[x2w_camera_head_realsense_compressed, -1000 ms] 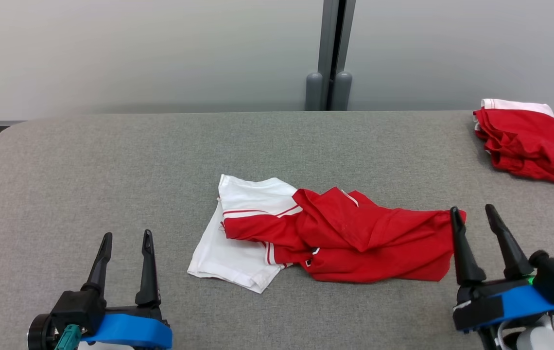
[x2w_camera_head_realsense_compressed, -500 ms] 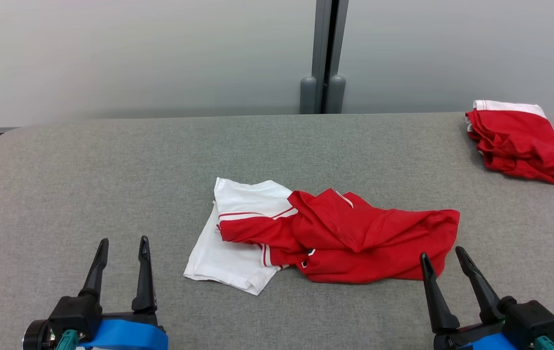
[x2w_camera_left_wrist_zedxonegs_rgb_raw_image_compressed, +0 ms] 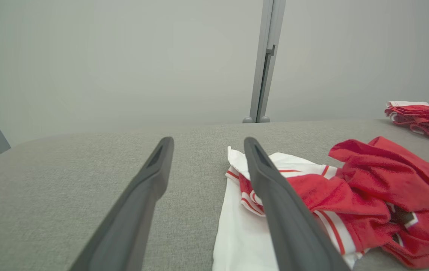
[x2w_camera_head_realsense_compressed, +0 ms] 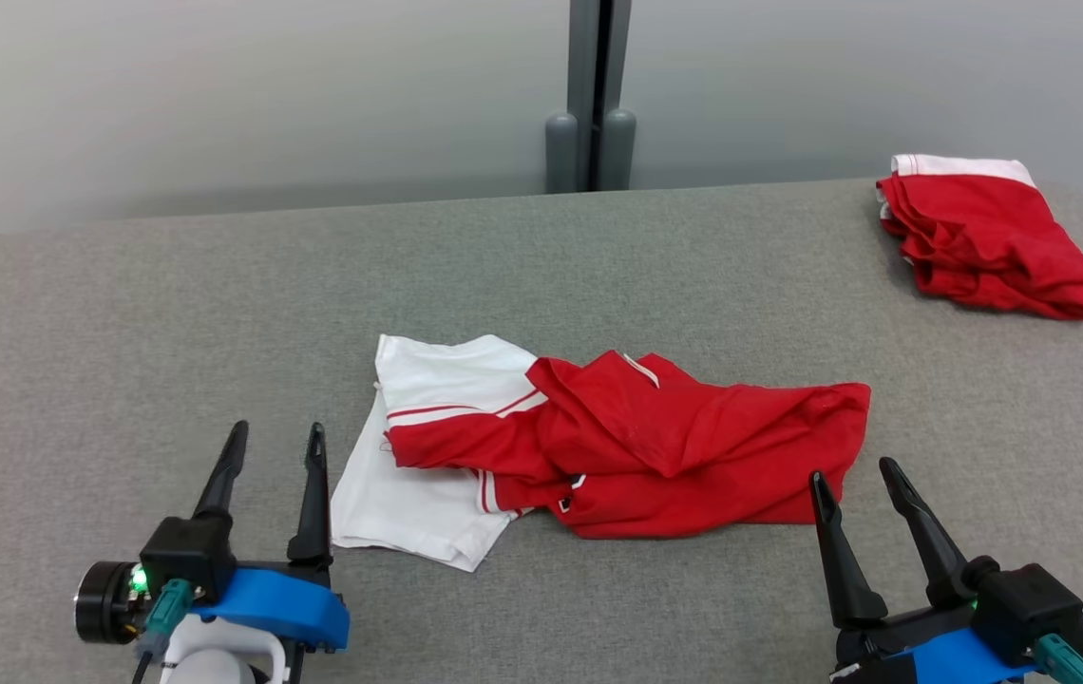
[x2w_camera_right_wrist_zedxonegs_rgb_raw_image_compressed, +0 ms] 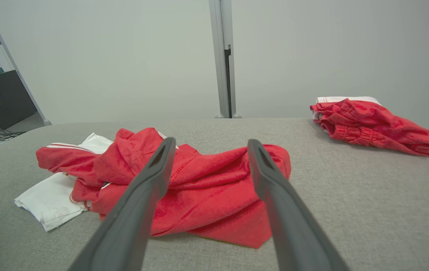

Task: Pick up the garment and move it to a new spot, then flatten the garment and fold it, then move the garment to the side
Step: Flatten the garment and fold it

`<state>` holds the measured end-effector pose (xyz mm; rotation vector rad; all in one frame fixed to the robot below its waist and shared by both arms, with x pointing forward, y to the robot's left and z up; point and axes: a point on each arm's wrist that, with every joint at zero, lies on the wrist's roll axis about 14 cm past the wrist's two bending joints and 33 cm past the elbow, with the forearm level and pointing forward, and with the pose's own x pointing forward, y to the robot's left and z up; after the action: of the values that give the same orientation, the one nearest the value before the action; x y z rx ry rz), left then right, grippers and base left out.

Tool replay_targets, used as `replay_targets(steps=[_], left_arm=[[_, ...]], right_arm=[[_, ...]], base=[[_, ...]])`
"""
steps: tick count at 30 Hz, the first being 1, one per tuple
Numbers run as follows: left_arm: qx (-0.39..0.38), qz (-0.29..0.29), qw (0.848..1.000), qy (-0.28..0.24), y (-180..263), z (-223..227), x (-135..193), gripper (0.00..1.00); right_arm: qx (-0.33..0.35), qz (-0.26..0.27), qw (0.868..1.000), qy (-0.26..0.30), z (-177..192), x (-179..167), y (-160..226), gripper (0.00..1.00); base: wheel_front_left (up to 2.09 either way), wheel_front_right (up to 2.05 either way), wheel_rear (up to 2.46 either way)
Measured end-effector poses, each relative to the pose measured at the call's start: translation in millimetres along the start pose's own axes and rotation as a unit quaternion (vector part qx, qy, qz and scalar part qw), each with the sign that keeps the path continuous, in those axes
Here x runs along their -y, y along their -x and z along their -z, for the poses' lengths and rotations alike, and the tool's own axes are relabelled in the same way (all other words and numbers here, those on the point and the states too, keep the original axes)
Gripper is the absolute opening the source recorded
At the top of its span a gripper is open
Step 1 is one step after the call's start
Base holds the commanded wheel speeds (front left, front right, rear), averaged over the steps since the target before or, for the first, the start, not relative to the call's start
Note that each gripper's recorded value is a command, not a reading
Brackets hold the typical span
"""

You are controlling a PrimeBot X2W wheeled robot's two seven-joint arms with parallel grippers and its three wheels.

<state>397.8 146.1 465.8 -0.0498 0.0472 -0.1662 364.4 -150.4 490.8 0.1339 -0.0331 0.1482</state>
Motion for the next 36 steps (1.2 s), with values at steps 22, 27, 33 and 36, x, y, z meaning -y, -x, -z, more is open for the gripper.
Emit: replay_targets(steps=[22, 27, 33, 36], left_arm=[[-0.217, 0.059, 0.974, -0.01, -7.6, 123.0, 19.3, 1.0], [-0.226, 0.067, 0.972, 0.004, -4.8, 126.3, 28.5, 0.0], [-0.203, 0.049, 0.977, 0.032, -2.9, 111.1, 24.4, 0.0], [-0.166, 0.035, 0.985, 0.039, -5.0, 89.9, 15.1, 0.0]], right_arm=[[-0.022, 0.041, 0.999, -0.001, 14.3, 25.9, -3.2, 1.0], [-0.018, 0.042, 0.999, 0.0, 12.0, 26.3, -3.3, 1.0], [-0.016, 0.026, 1.0, -0.005, 11.7, 15.7, -6.1, 1.0], [-0.015, 0.011, 1.0, -0.009, 11.1, 6.0, -8.1, 1.0]], base=[[0.0, 0.0, 0.0], [0.0, 0.0, 0.0], [0.0, 0.0, 0.0], [0.0, 0.0, 0.0]])
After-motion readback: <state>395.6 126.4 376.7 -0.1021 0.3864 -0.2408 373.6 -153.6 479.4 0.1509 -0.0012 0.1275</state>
